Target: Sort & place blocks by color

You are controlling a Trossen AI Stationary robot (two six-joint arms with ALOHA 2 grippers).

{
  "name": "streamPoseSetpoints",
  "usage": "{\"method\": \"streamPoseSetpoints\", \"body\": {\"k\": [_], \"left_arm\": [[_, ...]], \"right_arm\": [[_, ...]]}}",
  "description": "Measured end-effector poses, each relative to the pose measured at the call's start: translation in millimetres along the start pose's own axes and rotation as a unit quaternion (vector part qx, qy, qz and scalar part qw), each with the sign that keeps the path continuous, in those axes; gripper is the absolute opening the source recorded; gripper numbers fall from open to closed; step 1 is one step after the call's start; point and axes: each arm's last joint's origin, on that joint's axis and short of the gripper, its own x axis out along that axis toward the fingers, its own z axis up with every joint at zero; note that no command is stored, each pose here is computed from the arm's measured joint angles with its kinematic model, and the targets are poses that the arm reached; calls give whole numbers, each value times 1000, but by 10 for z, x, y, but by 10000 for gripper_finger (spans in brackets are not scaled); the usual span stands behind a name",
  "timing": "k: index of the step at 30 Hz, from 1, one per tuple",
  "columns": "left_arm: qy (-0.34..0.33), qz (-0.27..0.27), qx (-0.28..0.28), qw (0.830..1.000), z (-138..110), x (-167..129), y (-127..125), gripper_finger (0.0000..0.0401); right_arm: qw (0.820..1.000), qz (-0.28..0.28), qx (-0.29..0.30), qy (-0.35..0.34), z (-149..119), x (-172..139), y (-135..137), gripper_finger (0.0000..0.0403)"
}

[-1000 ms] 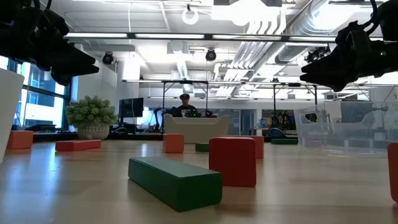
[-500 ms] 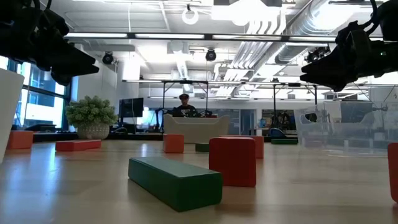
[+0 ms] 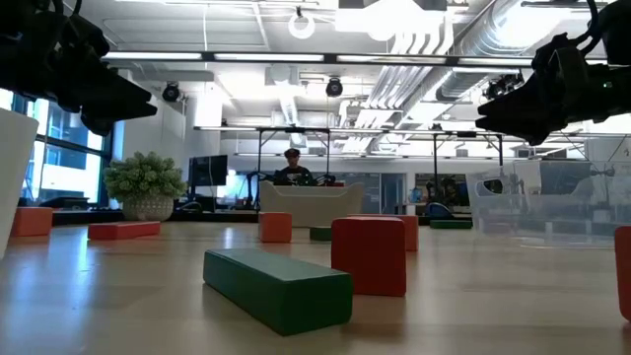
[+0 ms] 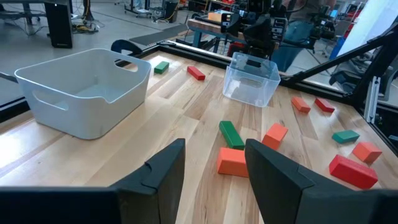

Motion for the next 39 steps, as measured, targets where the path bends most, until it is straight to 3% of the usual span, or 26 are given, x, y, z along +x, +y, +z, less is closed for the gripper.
{"method": "streamPoseSetpoints", "body": {"k": [23,39], "left_arm": [[0,0,0,1000,-1,0,0,156],[0,0,0,1000,0,0,0,156]], "right_arm": [[1000,-1,3,-3,6,0,0,202],[996,-35,77,-36,160,-28,-5,209]]}}
